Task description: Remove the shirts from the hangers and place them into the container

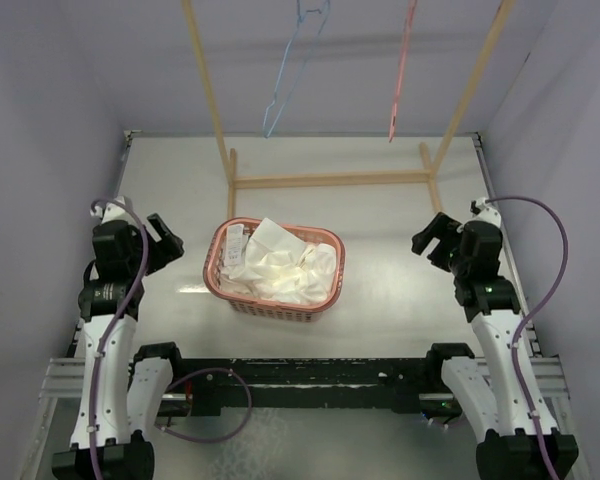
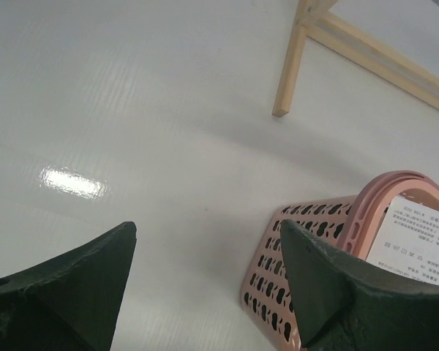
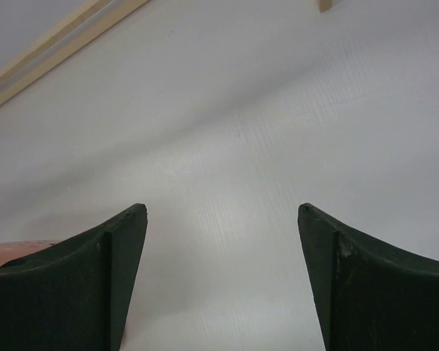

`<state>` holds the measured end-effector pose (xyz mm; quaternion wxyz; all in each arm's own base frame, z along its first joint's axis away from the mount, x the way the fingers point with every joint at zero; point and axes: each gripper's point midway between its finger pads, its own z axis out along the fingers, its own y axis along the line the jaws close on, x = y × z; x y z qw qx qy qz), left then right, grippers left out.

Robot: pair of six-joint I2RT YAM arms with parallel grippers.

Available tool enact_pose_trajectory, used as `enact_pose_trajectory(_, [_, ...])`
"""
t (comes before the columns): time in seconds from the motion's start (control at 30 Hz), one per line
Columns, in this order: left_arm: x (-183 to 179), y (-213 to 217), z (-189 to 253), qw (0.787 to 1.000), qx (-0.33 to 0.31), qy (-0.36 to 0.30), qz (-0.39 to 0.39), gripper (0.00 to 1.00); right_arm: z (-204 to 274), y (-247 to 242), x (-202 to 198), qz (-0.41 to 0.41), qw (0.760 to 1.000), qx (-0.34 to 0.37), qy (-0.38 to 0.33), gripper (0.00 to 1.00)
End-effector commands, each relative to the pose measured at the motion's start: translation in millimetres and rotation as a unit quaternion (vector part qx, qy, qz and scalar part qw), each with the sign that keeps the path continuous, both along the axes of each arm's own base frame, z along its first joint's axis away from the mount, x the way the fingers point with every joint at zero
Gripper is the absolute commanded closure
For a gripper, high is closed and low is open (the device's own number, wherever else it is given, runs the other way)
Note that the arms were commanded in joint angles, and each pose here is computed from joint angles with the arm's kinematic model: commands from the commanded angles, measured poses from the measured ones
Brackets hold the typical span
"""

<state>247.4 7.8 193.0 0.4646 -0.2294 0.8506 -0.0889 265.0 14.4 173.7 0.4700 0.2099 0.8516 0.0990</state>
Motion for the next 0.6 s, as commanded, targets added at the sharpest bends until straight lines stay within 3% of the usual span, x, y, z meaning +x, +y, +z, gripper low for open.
enact_pose_trajectory(0.0, [-2.8, 1.2, 38.6, 0.998, 0.005, -0.066, 0.012, 0.18, 9.1, -6.7, -1.0, -0.027, 0.999, 0.003, -0.04, 0.14])
enact_pose_trajectory(0.13, [-8.0, 2.1, 46.3, 0.996, 0.009, -0.088, 0.019, 0.18, 10.1, -7.3, -9.5, -0.022, 0.999, -0.005, -0.043, 0.08])
enact_pose_trajectory(0.57, [-7.4, 0.6, 44.2, 0.996, 0.0, -0.08, 0.029, 0.17, -4.3, -20.3, -32.6, -0.051, 0.995, -0.025, -0.084, 0.08])
